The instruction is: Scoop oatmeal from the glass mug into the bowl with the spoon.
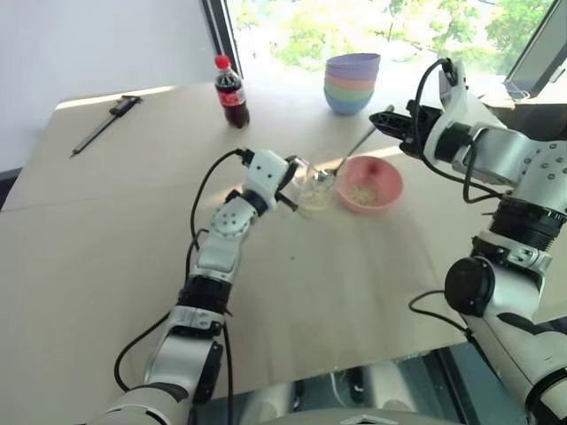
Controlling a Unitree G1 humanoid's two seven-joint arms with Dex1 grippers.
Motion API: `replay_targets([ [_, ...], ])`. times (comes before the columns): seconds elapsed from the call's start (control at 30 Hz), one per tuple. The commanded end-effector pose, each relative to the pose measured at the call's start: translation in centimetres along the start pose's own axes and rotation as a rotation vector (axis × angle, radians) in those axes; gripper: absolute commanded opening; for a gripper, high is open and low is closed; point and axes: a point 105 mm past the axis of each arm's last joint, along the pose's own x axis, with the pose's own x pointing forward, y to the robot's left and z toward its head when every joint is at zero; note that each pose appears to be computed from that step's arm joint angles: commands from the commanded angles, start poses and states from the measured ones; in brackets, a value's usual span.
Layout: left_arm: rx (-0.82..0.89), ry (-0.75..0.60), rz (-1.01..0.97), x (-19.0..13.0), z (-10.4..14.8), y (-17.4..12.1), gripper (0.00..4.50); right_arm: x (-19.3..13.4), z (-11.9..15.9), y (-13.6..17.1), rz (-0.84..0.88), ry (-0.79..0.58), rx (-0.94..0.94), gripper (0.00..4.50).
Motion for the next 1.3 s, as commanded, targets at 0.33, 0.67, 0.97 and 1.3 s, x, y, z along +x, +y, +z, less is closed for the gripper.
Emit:
replay_targets([
  [0.33, 0.009, -0.031, 0.025, -0.5, 0.6, 0.7, 0.07, -1.1, 2.0, 1.2, -0.025, -0.053, -0.042, 0.0],
  [0.67, 0.017, -0.045, 0.015, 0.0, 1.3, 0.5, 0.07, 1.8, -0.8, 3.7, 0.023, 0.001, -0.291, 0.0],
  [0.97, 0.02, -0.044, 0.029, -0.2, 1.3, 0.8, 0.07, 3.1, -3.5, 3.8, 0.051, 0.06, -0.473, 0.0],
  [1.3, 0.019, -0.04, 0.036, -0.3, 1.3, 0.9, 0.07, 3.9, -5.2, 4.2, 0.111, 0.09, -0.403, 0.0],
])
